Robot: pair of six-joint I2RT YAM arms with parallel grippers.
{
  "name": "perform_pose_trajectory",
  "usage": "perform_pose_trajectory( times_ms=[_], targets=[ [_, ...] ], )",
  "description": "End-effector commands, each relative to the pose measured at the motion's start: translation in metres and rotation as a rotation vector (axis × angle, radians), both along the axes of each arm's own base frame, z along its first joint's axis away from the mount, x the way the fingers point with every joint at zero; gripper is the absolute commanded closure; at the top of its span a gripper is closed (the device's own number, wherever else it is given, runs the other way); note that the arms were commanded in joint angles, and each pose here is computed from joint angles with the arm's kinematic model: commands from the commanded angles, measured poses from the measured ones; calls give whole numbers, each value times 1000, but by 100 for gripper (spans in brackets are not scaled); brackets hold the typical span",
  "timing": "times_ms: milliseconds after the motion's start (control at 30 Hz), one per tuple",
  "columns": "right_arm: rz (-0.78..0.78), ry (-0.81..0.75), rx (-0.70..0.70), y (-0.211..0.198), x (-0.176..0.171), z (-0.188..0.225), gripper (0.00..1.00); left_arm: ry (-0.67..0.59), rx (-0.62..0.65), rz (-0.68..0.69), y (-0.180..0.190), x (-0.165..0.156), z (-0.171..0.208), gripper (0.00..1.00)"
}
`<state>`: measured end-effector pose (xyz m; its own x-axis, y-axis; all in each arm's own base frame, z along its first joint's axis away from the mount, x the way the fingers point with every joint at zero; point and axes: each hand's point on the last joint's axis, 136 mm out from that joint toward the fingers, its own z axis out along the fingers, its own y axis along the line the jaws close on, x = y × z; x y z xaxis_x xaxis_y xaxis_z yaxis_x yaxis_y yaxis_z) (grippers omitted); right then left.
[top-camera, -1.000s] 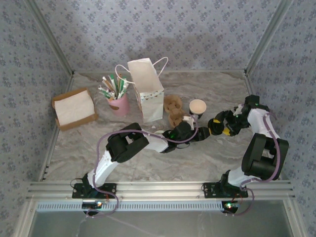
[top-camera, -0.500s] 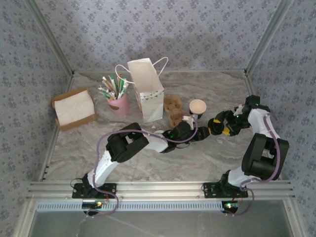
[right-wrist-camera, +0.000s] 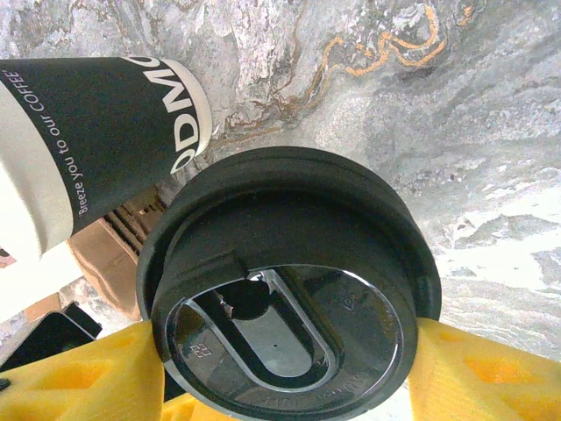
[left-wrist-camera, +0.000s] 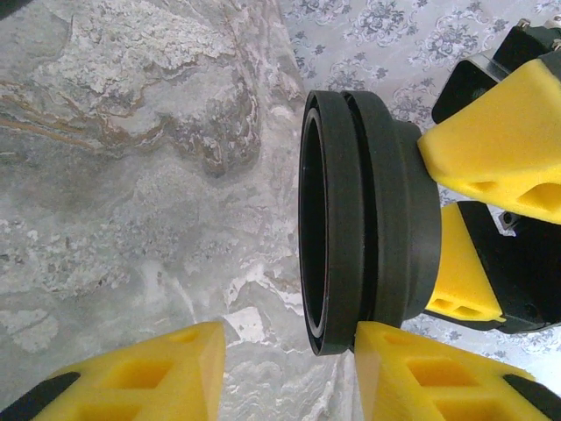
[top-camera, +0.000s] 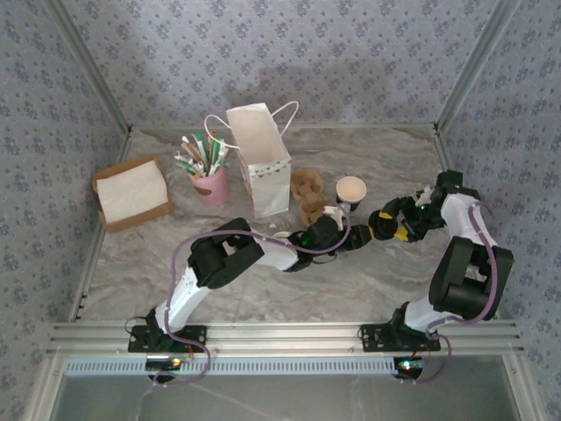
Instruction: Pack the takeout coffee
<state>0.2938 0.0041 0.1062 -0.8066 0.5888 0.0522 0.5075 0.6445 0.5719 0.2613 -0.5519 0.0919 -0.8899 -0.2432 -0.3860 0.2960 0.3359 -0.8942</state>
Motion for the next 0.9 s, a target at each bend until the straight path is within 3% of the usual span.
perform_pose_trajectory(
  times_ms=[0, 500, 867],
  targets=[
    [-11, 18, 43, 6, -7, 3, 33, 15, 34, 44, 14, 12, -25, 57],
    [-14, 20, 10, 0, -8, 3, 34, 9, 20, 28, 11, 10, -15, 57],
    [-2, -14, -59, -2, -6, 14, 34, -72, -9, 11, 12, 2, 37, 54]
  ],
)
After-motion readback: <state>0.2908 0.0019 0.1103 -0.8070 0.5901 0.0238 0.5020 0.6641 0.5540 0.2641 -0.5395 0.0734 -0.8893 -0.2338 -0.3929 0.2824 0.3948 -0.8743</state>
